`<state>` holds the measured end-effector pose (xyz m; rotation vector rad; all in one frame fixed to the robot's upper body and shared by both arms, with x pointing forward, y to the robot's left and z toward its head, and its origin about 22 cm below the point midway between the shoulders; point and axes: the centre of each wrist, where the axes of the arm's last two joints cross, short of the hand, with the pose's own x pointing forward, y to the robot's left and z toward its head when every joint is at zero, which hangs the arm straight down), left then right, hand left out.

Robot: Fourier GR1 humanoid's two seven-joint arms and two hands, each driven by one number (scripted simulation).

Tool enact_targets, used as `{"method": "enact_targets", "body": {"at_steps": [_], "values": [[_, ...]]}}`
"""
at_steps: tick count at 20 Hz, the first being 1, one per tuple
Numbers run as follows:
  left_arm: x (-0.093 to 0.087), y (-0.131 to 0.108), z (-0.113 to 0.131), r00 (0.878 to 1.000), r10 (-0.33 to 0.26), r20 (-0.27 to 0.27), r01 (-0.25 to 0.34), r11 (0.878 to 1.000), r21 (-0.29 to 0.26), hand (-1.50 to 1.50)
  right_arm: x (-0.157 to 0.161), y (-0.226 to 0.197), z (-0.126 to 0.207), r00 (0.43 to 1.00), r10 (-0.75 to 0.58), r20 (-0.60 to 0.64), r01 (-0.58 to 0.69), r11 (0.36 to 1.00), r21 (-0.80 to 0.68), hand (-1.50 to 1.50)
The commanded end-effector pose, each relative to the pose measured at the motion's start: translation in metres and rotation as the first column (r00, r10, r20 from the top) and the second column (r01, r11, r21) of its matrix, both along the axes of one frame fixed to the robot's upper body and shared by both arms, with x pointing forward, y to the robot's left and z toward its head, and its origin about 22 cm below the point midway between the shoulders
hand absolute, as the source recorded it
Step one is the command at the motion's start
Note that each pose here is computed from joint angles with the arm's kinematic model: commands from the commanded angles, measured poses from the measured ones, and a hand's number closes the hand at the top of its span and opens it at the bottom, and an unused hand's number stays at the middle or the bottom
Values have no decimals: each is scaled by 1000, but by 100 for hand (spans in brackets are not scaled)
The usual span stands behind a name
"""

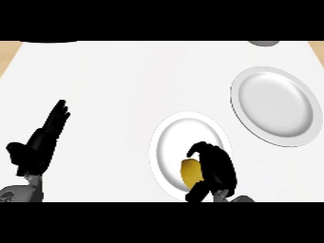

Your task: Pick the lemon from the plate and place it in the plate

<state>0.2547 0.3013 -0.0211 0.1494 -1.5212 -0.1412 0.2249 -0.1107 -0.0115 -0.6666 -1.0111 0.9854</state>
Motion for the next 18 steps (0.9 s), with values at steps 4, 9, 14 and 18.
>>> {"method": "enact_targets", "body": {"at_steps": [4,9,14,18], "values": [[-6,17,1,1000,5,2,-5,1000,4,0,-8,15,-20,998,50,36,-51,999,18,150],[-17,16,-6,999,53,-8,-53,998,-14,0,-13,-177,4,973,-204,110,216,971,-102,150],[-19,16,-7,997,78,-10,-78,997,-5,0,-26,-306,42,918,-319,237,368,908,-202,150],[-11,17,-1,999,53,-5,-53,998,17,0,-51,-374,73,869,-310,386,380,918,-118,150]]}}
